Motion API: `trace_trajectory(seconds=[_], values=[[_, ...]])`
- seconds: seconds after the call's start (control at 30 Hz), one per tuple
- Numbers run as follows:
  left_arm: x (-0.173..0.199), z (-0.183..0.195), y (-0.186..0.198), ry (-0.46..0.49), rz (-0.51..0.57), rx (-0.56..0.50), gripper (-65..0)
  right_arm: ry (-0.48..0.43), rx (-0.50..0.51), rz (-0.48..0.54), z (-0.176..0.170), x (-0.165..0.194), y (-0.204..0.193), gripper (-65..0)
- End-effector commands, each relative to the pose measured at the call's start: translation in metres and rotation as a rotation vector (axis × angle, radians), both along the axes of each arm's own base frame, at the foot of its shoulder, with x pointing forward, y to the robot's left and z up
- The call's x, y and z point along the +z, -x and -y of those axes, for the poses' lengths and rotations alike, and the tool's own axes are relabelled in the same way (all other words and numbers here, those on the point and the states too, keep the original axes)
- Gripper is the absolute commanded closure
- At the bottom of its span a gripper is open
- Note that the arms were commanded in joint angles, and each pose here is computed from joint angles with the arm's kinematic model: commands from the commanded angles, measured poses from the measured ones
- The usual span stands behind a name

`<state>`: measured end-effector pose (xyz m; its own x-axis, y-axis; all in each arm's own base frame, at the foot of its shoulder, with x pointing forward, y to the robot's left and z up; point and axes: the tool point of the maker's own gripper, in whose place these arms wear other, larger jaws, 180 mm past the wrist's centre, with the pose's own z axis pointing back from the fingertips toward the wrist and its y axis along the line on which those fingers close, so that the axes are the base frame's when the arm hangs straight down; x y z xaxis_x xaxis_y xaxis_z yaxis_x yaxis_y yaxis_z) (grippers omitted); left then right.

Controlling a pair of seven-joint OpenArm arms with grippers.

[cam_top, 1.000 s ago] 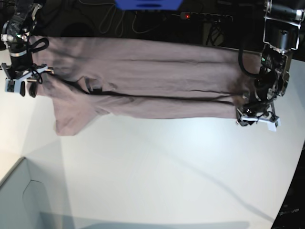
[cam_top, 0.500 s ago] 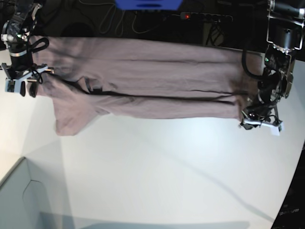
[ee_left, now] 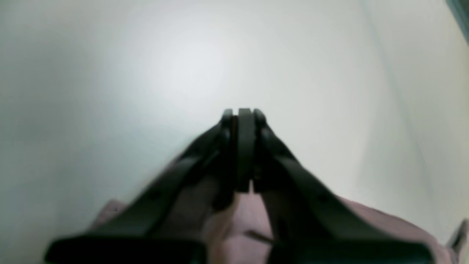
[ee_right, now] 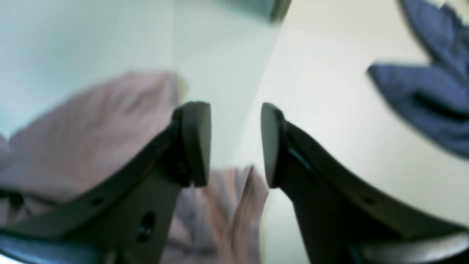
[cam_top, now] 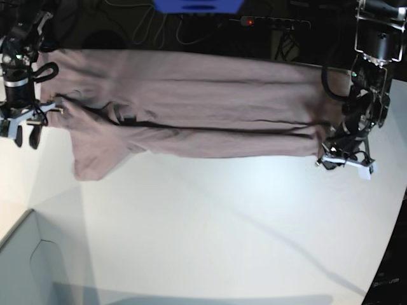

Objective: Layout the t-shirt on the table in an organized manner, then fold the t-shirt properly
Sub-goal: 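Hold the folded shirt with both grippers and adjust the right gripper's grip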

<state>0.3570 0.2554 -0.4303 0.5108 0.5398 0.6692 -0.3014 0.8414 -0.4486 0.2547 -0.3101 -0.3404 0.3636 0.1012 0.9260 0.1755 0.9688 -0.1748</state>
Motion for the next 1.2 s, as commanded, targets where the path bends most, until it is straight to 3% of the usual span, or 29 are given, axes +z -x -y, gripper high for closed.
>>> trace_trajectory(seconds=[0.0,0.13,0.23,0.4,0.6,0.83,0.97,1.17], values=[[0.023,-0.003,-0.013,-0.012,0.072,-0.007,-0.2,0.026,0.005,0.055,0.004,0.018,-0.006,-26.1],[0.037,0.005,-0.016,-0.014,0.110,-0.029,-0.2,0.027,0.010,0.121,0.003,0.037,-0.030,-33.6],[0.040,0.008,-0.016,-0.009,0.119,-0.036,-0.2,-0.003,0.020,0.084,-0.001,0.032,-0.053,-38.1],[0.040,0.008,-0.016,-0.011,0.119,-0.037,-0.2,-0.055,0.066,-0.119,-0.007,0.003,-0.098,-39.0],[0.044,0.006,-0.019,-0.010,0.129,-0.030,-0.2,-0.152,0.094,-0.252,-0.011,-0.038,-0.137,-39.0],[0.052,-0.014,-0.021,-0.002,0.151,0.037,-0.2,-0.258,0.086,-0.377,-0.015,-0.084,-0.142,-39.0],[0.051,-0.015,-0.021,-0.004,0.150,0.038,-0.2,-0.266,0.092,-0.333,-0.018,-0.083,-0.146,-39.0],[0.051,-0.016,-0.021,-0.005,0.149,0.038,-0.2,-0.306,0.095,-0.351,-0.029,-0.101,-0.140,-39.0]])
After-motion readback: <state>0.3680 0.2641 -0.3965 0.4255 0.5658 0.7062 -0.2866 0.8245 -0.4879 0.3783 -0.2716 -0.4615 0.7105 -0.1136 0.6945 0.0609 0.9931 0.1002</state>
